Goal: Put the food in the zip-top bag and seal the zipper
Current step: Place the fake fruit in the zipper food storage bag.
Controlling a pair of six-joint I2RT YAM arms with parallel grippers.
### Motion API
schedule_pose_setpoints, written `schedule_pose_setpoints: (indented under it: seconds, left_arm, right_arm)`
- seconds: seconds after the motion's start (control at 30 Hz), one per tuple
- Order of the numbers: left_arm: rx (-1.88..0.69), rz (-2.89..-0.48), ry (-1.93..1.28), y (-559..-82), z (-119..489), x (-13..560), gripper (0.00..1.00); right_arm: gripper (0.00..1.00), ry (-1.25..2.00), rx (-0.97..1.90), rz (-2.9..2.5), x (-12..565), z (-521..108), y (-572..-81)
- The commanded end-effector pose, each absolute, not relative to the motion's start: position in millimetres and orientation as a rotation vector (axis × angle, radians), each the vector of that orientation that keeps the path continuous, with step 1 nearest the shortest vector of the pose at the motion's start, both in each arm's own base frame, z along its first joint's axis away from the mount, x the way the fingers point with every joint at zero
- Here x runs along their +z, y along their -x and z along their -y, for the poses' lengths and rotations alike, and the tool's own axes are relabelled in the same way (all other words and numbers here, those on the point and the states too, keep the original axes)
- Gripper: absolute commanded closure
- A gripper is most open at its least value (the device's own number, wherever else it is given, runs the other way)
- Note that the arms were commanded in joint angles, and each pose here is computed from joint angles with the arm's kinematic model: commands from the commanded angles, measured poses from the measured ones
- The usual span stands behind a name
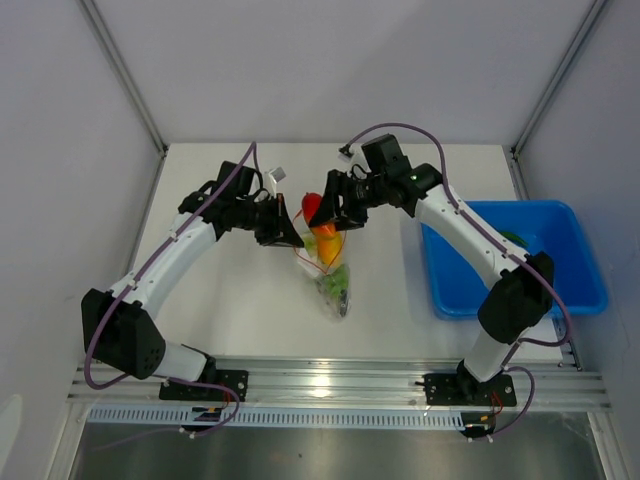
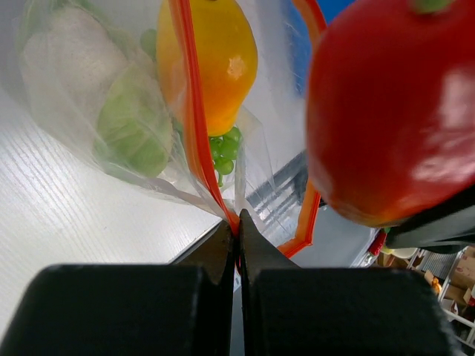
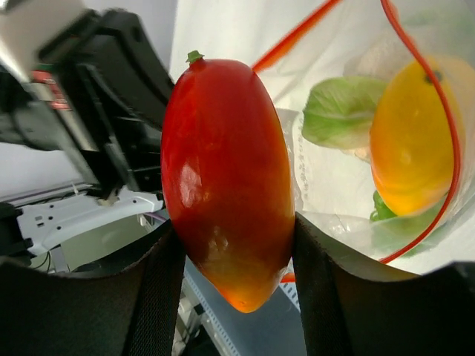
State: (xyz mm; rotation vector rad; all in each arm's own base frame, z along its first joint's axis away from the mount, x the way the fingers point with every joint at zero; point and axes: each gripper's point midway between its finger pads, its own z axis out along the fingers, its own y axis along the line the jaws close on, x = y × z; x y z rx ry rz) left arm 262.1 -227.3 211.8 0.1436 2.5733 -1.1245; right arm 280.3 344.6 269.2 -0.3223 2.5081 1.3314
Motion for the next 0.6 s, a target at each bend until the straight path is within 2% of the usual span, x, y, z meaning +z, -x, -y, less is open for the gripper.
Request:
schedule_pose_setpoints:
  seconds: [0.0, 0.13, 0.2, 0.23, 0.27, 0.57]
  left_arm:
    - [-1.148, -2.495, -0.199, -265, 233, 235, 0.99]
    - [-1.144, -2.494, -0.199, -264, 232, 234, 0.99]
    - [-1.144, -2.495, -0.198, -263, 232, 234, 0.99]
    - [-1.144, -2.494, -0.199, -263, 232, 234, 0.99]
    - [-1.145, -2.500, -0.197, -262, 232, 233, 0.99]
    - [-1.129, -2.505, -0.211, -259, 230, 233, 0.99]
  right_arm:
    - [0.85, 0.316, 1.243, -2.609, 259, -344, -271]
    - [0.74, 0.304, 1.174, -2.652, 249, -340, -275]
    - [0.58, 0.318, 1.179, -2.647, 248, -343, -275]
    - [0.23, 0.330, 1.177, -2.643, 248, -345, -276]
    - [0.01, 0.348, 1.171, -2.623, 253, -347, -277]
    - [0.01, 0.446, 1.014, -2.488, 279, -348, -293]
